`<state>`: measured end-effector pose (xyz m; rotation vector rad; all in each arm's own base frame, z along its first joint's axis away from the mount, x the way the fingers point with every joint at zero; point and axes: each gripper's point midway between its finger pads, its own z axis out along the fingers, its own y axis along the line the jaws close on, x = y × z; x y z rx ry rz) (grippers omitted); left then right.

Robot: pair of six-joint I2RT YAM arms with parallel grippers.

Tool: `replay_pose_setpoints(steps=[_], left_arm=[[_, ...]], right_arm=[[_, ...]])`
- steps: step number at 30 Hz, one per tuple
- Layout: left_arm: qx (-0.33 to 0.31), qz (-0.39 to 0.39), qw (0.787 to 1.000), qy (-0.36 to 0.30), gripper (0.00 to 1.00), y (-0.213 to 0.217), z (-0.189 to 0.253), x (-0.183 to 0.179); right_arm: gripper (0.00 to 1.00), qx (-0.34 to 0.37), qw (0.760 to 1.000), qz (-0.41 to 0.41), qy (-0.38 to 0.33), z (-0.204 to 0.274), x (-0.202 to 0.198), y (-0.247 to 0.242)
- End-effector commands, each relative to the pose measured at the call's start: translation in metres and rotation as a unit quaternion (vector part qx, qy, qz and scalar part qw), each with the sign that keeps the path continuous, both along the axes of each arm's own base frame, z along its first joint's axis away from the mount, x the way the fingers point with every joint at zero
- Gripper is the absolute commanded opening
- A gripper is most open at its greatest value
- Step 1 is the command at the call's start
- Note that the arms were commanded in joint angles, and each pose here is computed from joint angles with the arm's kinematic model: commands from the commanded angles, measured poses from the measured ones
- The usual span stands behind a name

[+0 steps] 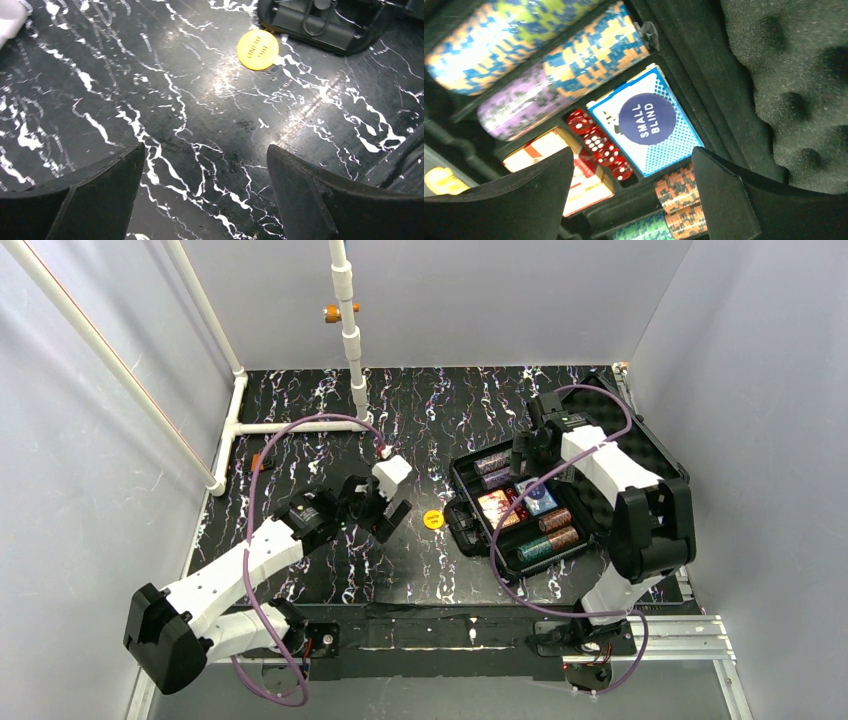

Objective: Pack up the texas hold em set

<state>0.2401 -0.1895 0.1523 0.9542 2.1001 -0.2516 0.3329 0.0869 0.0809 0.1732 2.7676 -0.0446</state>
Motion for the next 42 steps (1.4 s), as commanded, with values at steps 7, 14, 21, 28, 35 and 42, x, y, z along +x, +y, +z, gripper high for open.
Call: replay_pose_setpoints(steps=[7,14,21,28,35,42], left_arm=[[-0.015,-0.124,0.992,0.010,0.88,-0.036,-0.030,-0.018],[-0.010,-0.191,0.980,0.050,0.86,-0.054,-0.052,-0.028],[0.011,-0.212,0.977,0.035,0.86,-0.056,-0.058,-0.019],[0.010,-0.257,0.966,0.028,0.85,-0.069,-0.069,-0.023],[0.000,-0.234,0.972,0.030,0.78,-0.086,-0.081,-0.002],[0.002,-0.214,0.976,0.034,0.78,-0.101,-0.091,0.018]], right_arm=[[0.98,0.098,0.985,0.047,-0.135,0.075,0.006,0.025],[0.98,0.133,0.972,0.070,-0.180,0.093,-0.006,0.033],[0.98,0.157,0.964,0.082,-0.200,0.106,-0.014,0.038],[0.98,0.165,0.962,0.089,-0.201,0.107,-0.020,0.040],[0.98,0.176,0.959,0.091,-0.204,0.109,-0.026,0.042],[0.98,0.187,0.955,0.097,-0.208,0.112,-0.033,0.044]])
